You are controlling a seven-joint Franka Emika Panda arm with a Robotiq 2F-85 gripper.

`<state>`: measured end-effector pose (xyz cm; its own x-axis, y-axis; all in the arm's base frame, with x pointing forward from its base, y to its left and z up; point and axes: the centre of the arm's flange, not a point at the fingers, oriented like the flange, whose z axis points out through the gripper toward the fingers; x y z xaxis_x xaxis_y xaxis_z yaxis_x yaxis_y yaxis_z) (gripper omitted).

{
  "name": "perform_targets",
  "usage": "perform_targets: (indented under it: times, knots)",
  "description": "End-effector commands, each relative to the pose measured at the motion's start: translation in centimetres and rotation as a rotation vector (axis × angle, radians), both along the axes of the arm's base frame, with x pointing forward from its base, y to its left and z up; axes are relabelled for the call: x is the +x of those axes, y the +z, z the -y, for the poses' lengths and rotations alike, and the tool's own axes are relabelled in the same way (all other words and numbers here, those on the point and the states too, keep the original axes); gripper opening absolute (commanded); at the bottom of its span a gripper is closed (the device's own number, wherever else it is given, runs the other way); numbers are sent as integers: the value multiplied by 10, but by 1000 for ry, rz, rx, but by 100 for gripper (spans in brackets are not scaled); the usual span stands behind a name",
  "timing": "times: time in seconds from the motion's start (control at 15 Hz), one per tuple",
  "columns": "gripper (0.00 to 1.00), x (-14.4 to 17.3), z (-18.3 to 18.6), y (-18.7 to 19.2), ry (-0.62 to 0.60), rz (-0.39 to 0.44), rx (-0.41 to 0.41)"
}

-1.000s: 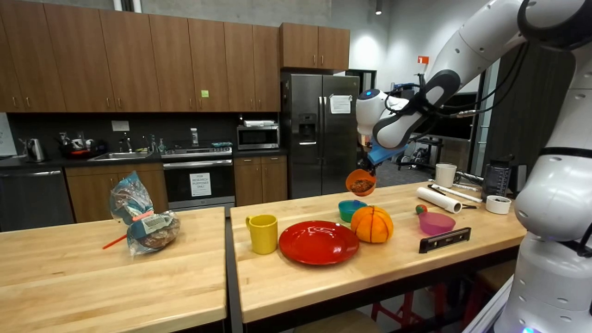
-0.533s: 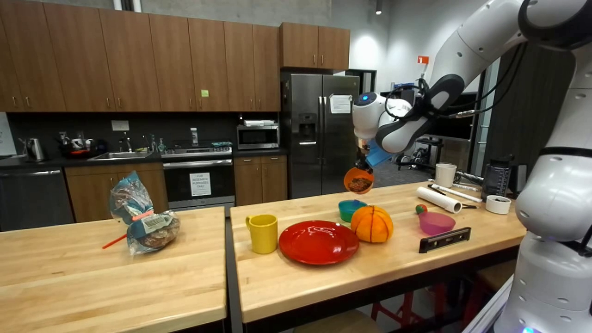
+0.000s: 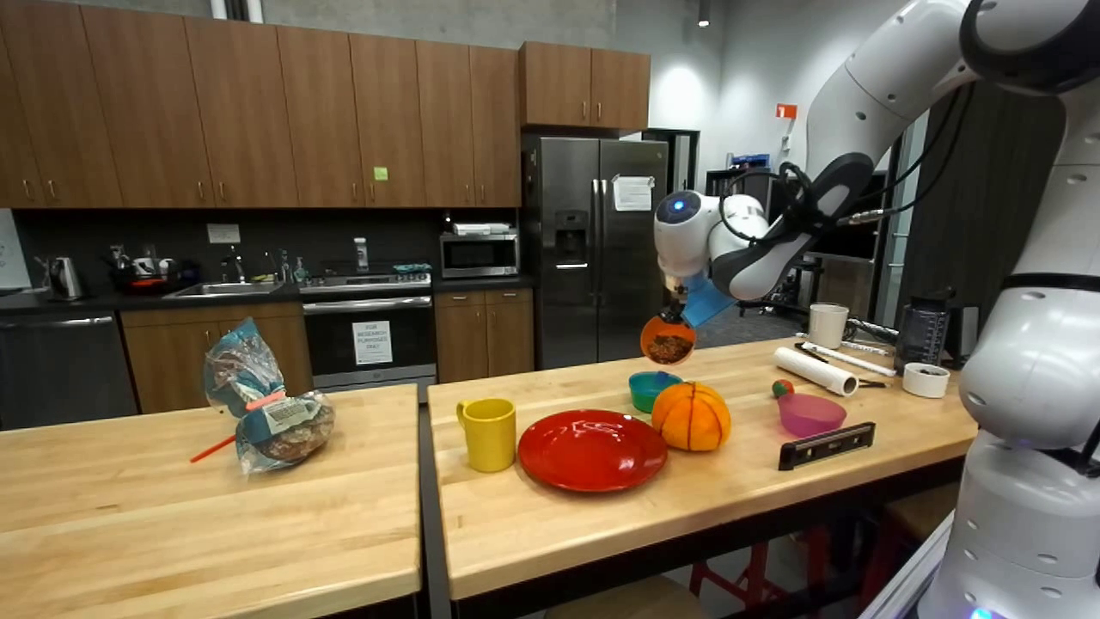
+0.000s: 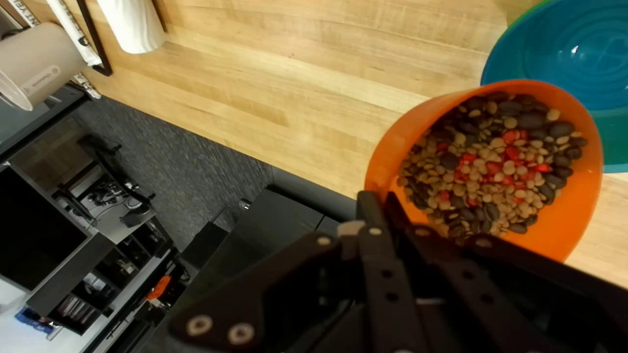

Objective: Pour the objects in the orange bowl into the green bowl.

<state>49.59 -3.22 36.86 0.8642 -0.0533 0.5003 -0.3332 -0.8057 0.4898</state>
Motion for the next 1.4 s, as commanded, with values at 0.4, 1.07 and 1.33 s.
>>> perform_targets:
  times: [0.4, 1.07, 1.33]
  knots:
    - [1, -19, -11, -21, 0, 188, -83]
    - [1, -33, -16, -31, -4, 340, -104]
    - [1, -36, -15, -33, -14, 366, -108]
